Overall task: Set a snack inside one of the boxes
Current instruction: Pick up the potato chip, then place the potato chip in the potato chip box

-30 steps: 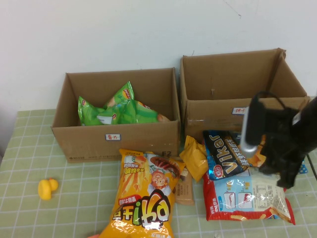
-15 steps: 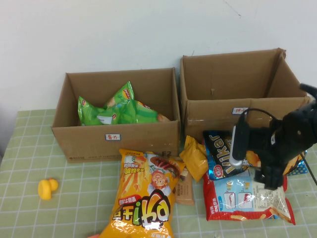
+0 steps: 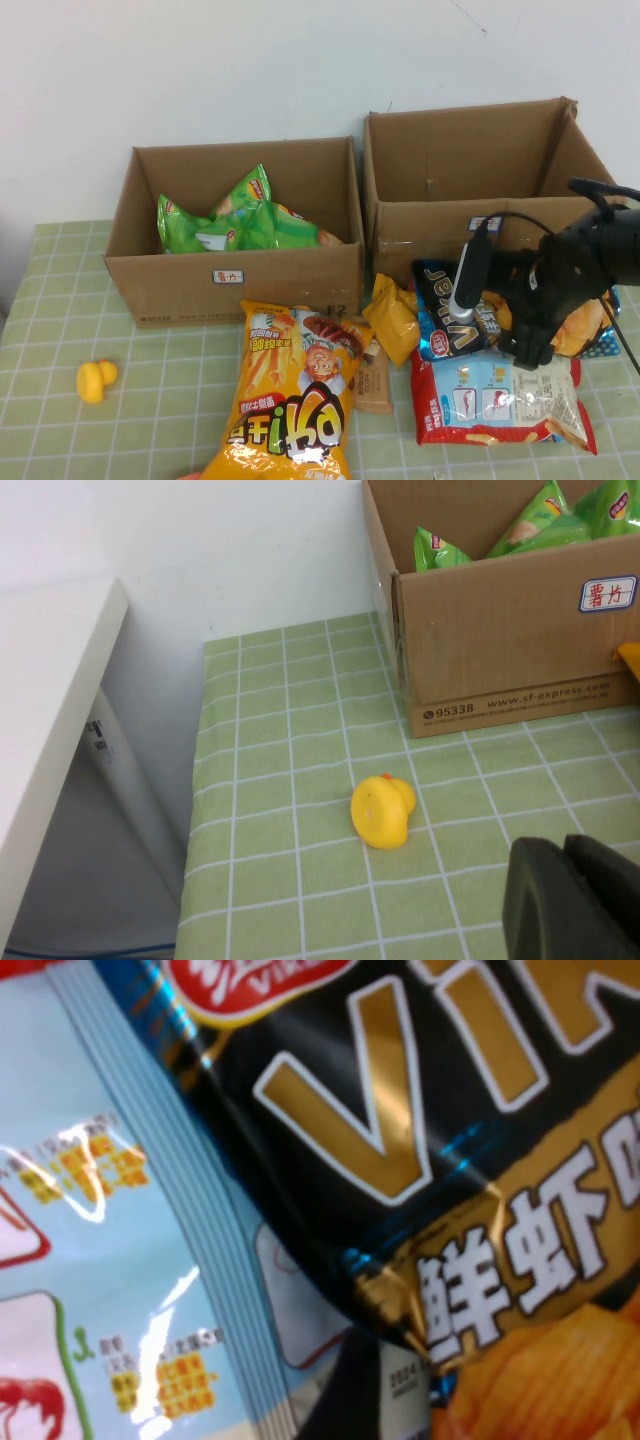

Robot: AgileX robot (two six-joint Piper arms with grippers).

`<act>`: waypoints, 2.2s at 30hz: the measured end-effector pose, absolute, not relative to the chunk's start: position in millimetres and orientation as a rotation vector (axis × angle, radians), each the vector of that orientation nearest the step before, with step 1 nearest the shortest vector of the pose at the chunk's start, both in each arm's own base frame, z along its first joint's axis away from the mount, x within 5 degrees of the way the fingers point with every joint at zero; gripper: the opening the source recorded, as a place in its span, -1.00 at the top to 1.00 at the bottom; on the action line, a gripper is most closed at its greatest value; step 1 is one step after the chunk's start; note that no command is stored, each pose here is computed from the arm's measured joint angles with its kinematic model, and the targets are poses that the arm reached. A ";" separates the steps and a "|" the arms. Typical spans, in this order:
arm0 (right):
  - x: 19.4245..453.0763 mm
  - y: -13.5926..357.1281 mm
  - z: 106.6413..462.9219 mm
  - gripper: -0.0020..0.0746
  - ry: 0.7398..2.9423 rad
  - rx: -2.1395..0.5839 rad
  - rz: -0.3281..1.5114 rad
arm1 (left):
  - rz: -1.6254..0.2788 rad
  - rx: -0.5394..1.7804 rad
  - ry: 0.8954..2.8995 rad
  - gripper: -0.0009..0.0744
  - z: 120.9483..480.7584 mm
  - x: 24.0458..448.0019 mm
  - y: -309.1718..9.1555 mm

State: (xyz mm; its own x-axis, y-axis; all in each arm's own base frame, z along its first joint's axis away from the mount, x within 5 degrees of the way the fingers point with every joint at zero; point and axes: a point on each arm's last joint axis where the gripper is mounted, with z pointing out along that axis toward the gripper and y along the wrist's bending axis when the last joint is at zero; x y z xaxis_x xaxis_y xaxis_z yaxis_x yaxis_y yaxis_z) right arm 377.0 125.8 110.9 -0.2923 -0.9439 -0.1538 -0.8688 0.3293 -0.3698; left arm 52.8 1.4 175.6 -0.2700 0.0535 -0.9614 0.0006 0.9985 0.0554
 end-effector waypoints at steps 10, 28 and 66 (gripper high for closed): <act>379.1 123.2 108.0 0.13 2.206 -1.717 -0.385 | 0.051 0.039 1.844 0.98 175.6 52.8 1.4; 341.7 145.7 247.5 0.81 2.234 -1.273 -0.113 | 0.051 0.039 1.844 0.98 175.6 52.8 1.4; 439.5 318.4 236.1 0.82 1.760 -0.885 0.271 | 0.051 0.039 1.844 0.98 175.6 52.8 1.4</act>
